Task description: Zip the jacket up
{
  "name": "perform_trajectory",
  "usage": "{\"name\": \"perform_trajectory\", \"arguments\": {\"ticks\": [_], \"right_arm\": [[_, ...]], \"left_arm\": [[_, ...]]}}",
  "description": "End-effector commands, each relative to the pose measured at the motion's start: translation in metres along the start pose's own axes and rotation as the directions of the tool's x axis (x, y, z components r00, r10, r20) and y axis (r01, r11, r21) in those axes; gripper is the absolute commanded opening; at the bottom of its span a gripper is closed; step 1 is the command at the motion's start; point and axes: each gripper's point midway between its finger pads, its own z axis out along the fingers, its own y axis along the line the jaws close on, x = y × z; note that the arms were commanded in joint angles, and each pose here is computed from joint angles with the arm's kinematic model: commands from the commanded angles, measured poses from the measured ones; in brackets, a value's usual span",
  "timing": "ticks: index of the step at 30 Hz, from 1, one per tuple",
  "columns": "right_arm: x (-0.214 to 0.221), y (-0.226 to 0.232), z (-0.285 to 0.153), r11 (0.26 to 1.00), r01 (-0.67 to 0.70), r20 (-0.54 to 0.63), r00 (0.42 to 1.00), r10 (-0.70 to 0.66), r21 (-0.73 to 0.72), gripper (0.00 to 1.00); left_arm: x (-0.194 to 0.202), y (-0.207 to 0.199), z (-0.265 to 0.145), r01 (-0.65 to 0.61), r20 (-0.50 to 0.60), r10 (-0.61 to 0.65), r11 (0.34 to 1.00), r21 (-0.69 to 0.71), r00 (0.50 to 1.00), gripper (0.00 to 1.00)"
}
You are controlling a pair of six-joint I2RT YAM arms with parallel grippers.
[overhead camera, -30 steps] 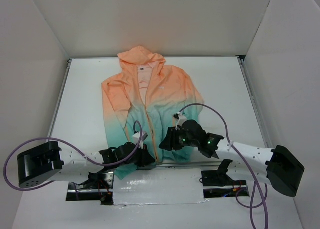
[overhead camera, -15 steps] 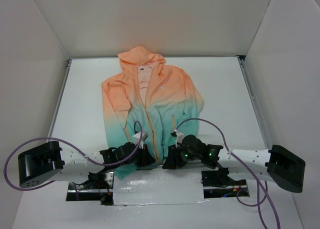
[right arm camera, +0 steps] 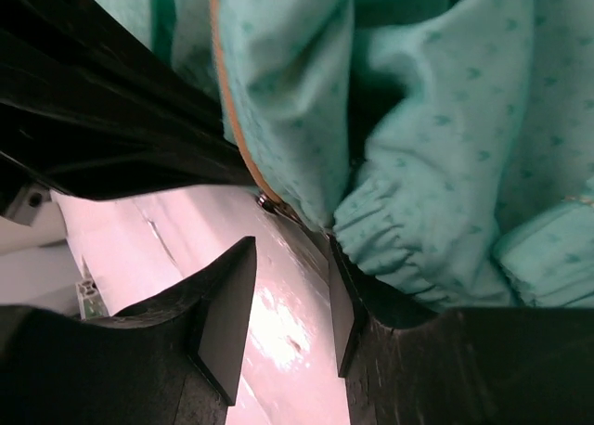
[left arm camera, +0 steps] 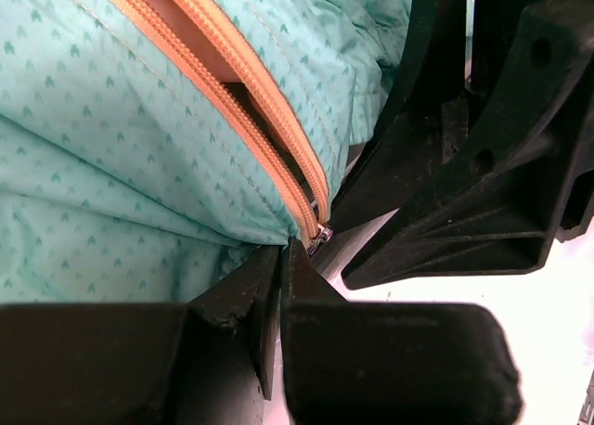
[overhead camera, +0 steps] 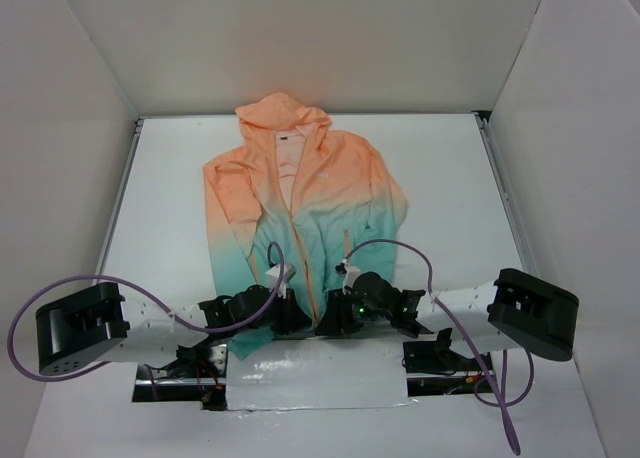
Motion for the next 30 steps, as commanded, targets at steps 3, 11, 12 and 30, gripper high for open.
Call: {"name": "perform_trajectory", "arguments": {"ticks": [3,11,12,30], "right_arm": [[-0.023,0.020,0.002,0.998,-0.004,0.106,0.994,0.011,-0.069,0.44],[-0.026,0.020,0.005,0.998,-0.022,0.122,0.992,0.030,-0.067,0.38],[-0.027,0.021,0.004,0.997,-0.022,0.126,0.992,0.031,-0.070,0.35],[-0.016,0.011,-0.003,0.997,-0.063,0.101,0.993,0.067,-0.042,0.48]], "left_arm": [[-0.004,-0.011,0.000,0.001,0.020,-0.002,0.998,0.061,1.000,0.00],[-0.003,-0.013,0.003,0.002,0.005,-0.002,0.998,0.067,1.000,0.00],[-0.002,-0.013,0.003,0.002,0.003,-0.002,0.998,0.065,1.000,0.00],[-0.005,-0.016,0.003,0.020,0.014,-0.021,0.997,0.074,1.000,0.00]]}}
